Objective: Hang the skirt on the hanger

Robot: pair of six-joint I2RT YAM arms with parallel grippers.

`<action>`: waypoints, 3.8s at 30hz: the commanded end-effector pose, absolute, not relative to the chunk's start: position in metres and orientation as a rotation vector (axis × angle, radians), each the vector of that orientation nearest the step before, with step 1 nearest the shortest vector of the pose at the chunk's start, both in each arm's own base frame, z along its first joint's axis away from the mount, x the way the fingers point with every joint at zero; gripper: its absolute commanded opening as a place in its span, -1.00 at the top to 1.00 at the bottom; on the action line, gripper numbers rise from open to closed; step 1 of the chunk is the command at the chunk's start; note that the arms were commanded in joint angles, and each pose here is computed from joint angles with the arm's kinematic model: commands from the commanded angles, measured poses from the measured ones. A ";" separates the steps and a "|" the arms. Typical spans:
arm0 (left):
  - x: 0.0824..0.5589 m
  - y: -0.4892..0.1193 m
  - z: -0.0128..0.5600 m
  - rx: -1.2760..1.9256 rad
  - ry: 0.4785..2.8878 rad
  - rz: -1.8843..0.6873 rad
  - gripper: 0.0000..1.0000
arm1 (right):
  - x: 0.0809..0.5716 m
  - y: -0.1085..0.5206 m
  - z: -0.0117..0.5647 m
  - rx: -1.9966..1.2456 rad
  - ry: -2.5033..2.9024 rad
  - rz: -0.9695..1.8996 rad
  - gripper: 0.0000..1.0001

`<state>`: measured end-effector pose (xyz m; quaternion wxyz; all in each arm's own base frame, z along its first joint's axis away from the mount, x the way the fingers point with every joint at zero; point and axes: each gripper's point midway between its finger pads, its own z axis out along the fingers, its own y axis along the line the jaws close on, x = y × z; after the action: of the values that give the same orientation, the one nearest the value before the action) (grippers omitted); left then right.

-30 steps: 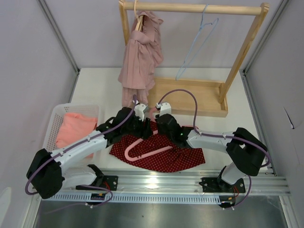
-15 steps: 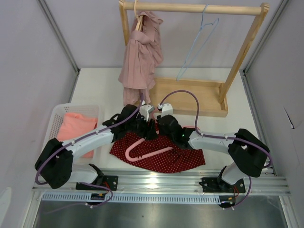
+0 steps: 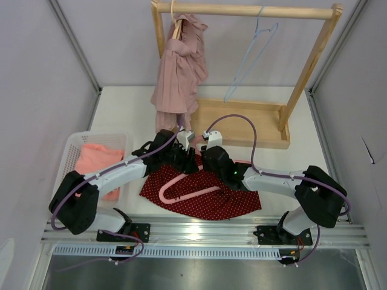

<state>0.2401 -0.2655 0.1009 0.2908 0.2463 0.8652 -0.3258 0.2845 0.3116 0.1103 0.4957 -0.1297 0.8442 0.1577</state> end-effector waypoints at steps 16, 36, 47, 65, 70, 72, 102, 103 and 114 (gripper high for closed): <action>0.243 -0.279 0.109 0.725 2.277 -0.990 0.47 | 0.294 0.314 0.142 -0.222 1.964 0.447 1.00; 0.255 -0.275 0.100 0.866 2.080 -0.888 1.00 | 0.267 0.287 0.145 -0.143 2.108 0.423 -0.08; 0.250 -0.279 0.091 0.932 1.960 -0.835 1.00 | 0.219 0.249 0.121 -0.081 2.258 0.452 0.10; 0.255 -0.279 0.078 0.988 1.971 -0.775 1.00 | 0.203 0.237 0.046 -0.105 2.387 0.292 -0.16; 0.256 -0.279 0.079 0.986 1.968 -0.769 1.00 | 0.206 0.231 0.032 -0.092 2.404 0.217 -0.03; 0.256 -0.278 0.078 0.985 1.974 -0.761 1.00 | 0.207 0.228 0.029 -0.084 2.405 0.198 0.17; 0.274 -0.276 0.088 0.954 1.955 -0.691 1.00 | 0.195 0.168 0.073 0.087 2.418 0.233 -0.08; 0.275 -0.277 0.089 0.954 1.953 -0.689 1.00 | 0.193 0.165 0.072 0.103 2.417 0.232 -0.16; 0.274 -0.275 0.093 0.941 1.936 -0.692 1.00 | 0.196 0.162 0.070 0.350 2.389 0.483 -0.09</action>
<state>0.2605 -0.2774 0.0824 0.3977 0.3737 0.7838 -0.2964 0.1939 0.1527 0.0743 0.3438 0.1073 0.9214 0.1457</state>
